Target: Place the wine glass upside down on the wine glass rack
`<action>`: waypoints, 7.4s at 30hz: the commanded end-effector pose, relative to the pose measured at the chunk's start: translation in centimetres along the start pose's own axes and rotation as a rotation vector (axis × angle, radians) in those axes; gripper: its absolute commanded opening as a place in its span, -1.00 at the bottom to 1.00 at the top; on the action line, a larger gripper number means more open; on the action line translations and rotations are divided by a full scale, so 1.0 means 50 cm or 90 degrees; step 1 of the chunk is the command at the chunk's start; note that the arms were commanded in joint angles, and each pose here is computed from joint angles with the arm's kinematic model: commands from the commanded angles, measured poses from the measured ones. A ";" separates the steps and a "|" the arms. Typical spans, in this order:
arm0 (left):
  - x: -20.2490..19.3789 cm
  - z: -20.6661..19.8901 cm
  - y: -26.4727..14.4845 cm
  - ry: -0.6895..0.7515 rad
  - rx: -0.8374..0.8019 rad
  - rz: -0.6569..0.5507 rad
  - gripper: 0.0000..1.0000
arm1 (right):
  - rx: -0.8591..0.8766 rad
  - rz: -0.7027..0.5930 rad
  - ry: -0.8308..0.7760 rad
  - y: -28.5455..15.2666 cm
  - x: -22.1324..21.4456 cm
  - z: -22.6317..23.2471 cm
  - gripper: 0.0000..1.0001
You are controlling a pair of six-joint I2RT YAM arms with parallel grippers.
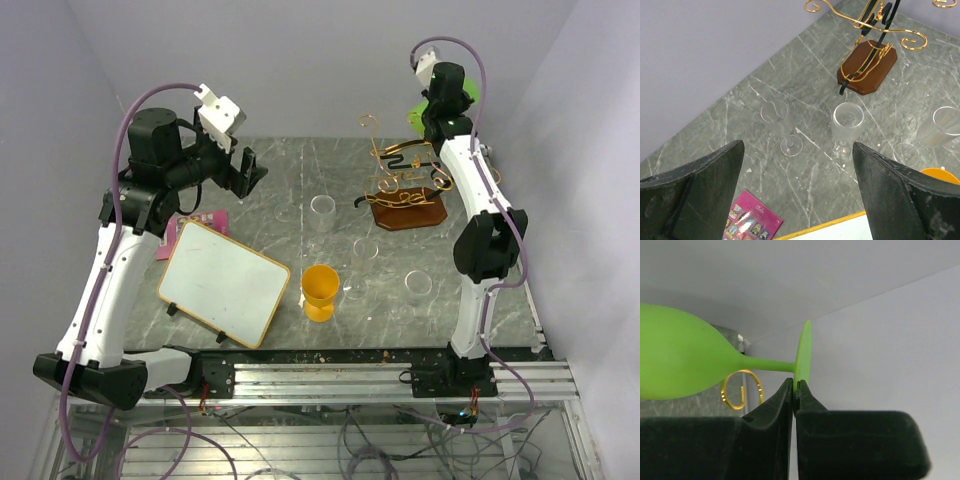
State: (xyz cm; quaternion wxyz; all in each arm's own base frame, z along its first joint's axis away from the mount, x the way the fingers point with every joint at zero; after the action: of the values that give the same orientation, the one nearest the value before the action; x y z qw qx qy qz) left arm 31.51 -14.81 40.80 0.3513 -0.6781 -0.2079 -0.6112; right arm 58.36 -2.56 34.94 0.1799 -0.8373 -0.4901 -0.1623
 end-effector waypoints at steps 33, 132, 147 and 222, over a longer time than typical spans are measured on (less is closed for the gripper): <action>-0.008 -0.018 -0.017 0.012 -0.024 -0.005 0.99 | 0.062 0.050 -0.057 -0.074 -0.057 0.023 -1.00; -0.023 -0.008 -0.011 0.026 -0.015 0.017 0.99 | 0.094 -0.006 -0.081 0.041 -0.027 0.077 -0.99; -0.031 -0.007 -0.008 0.026 -0.016 0.023 0.99 | 0.086 -0.069 -0.149 0.030 -0.015 0.071 -0.98; -0.041 -0.014 -0.017 0.028 -0.018 0.023 0.99 | 0.119 -0.004 -0.052 -0.015 -0.069 0.072 -0.33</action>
State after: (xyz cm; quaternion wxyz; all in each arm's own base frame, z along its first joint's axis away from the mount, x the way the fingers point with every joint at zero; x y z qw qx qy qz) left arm 30.53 -14.50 38.59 0.3629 -0.6787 -0.1784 -0.6131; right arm 56.54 -2.60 28.12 0.2510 -0.8131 -0.5235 -0.0421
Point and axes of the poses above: each gripper's point midway between its finger pads, its own y axis out along the fingers, its own z axis along the line the jaws close on, x = y × z, the point moved 2 cm from there along -y, back along the fingers, and after that the axes turned 9 degrees about -y, right-handed, at the moved point
